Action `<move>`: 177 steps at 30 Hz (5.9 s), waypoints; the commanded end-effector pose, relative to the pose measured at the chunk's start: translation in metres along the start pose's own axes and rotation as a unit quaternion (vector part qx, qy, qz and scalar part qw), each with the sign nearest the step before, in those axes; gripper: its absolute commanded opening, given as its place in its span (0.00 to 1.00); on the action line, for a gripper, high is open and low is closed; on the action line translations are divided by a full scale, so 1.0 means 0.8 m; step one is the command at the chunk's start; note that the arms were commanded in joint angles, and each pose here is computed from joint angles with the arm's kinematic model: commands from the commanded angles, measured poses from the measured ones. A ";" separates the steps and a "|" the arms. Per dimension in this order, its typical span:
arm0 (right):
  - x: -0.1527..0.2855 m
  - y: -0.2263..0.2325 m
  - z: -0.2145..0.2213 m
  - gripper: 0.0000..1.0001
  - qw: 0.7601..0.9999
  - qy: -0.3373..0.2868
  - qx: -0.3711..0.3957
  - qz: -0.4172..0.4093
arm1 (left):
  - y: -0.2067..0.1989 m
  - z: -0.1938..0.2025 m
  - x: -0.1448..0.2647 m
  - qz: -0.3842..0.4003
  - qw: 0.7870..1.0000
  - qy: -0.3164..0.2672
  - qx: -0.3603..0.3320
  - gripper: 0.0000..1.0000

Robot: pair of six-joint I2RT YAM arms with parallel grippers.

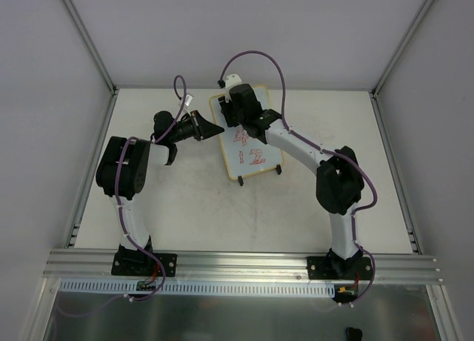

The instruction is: Erase the whiteboard

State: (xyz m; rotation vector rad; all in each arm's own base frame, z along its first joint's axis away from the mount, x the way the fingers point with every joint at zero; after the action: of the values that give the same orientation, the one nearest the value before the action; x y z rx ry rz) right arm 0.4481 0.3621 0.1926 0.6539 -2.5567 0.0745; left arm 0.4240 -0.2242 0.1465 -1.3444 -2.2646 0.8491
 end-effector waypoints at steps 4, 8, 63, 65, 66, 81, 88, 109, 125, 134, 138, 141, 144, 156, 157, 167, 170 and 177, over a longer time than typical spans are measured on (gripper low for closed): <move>0.008 -0.012 0.020 0.00 0.999 0.021 0.001 0.032 | -0.015 -0.001 -0.007 0.026 0.997 -0.002 -0.076 0.00; 0.004 -0.044 0.016 0.00 0.998 0.022 -0.026 0.045 | -0.015 0.000 -0.007 0.028 0.997 -0.001 -0.077 0.00; 0.017 -0.003 0.015 0.00 0.999 -0.022 -0.024 0.009 | -0.021 0.001 -0.007 0.035 0.996 0.002 -0.083 0.00; 0.017 0.013 0.020 0.00 1.000 -0.019 -0.020 0.001 | -0.021 0.001 -0.007 0.035 0.996 0.002 -0.082 0.00; 0.016 0.017 0.020 0.00 1.000 -0.018 -0.021 -0.002 | -0.022 0.000 -0.007 0.035 0.996 0.002 -0.084 0.00; 0.012 -0.102 0.034 0.00 0.994 0.003 -0.055 0.094 | -0.023 0.002 -0.006 0.038 0.996 0.003 -0.087 0.00; 0.020 -0.179 0.036 0.00 0.986 0.011 -0.066 0.155 | -0.024 0.000 -0.006 0.038 0.995 0.002 -0.089 0.00; 0.033 -0.239 0.039 0.00 0.975 0.020 -0.071 0.210 | -0.023 0.003 -0.005 0.037 0.995 0.004 -0.089 0.00; 0.023 -0.083 0.037 0.00 0.996 0.007 -0.052 0.075 | -0.023 0.002 -0.005 0.037 0.995 0.003 -0.088 0.00; 0.021 0.001 0.050 0.00 0.999 0.009 -0.050 0.018 | -0.023 0.002 -0.005 0.037 0.996 0.003 -0.087 0.00; 0.016 0.005 0.061 0.00 0.998 0.016 -0.053 0.020 | -0.024 0.003 -0.006 0.038 0.996 0.004 -0.086 0.00; 0.017 -0.005 0.067 0.00 0.998 0.018 -0.048 0.039 | -0.024 0.003 -0.006 0.038 0.995 0.004 -0.087 0.00; 0.020 -0.029 0.071 0.00 0.996 0.018 -0.046 0.071 | -0.023 0.003 -0.006 0.038 0.995 0.004 -0.088 0.00; 0.040 -0.168 0.107 0.00 0.978 0.041 -0.091 0.185 | -0.024 0.002 -0.006 0.040 0.995 0.003 -0.089 0.00; 0.042 -0.176 0.110 0.00 0.976 0.043 -0.094 0.191 | -0.025 0.001 -0.006 0.040 0.995 0.002 -0.090 0.00; 0.060 -0.218 0.127 0.00 0.966 0.049 -0.108 0.230 | -0.024 0.002 -0.006 0.040 0.995 0.003 -0.089 0.00; 0.061 -0.218 0.133 0.00 0.965 0.052 -0.113 0.230 | -0.025 0.001 -0.006 0.040 0.995 0.002 -0.090 0.00; 0.046 -0.166 0.131 0.00 0.978 0.037 -0.114 0.171 | -0.026 0.000 -0.006 0.041 0.995 0.002 -0.090 0.00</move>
State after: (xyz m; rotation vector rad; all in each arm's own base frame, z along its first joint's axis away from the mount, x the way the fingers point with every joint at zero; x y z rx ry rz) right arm 0.4502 0.2226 0.1474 0.2063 -2.6151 -0.1799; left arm 0.4224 -0.2277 0.1469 -1.3644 -2.2858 0.8253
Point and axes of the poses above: each gripper's point midway between its finger pads, its own x axis back along the fingers, its own y axis along the line the jaws close on, z = x × y, the point moved 1 cm from there along x, back along the fingers, and after that the axes turned 8 degrees about -x, right-handed, at the moved point
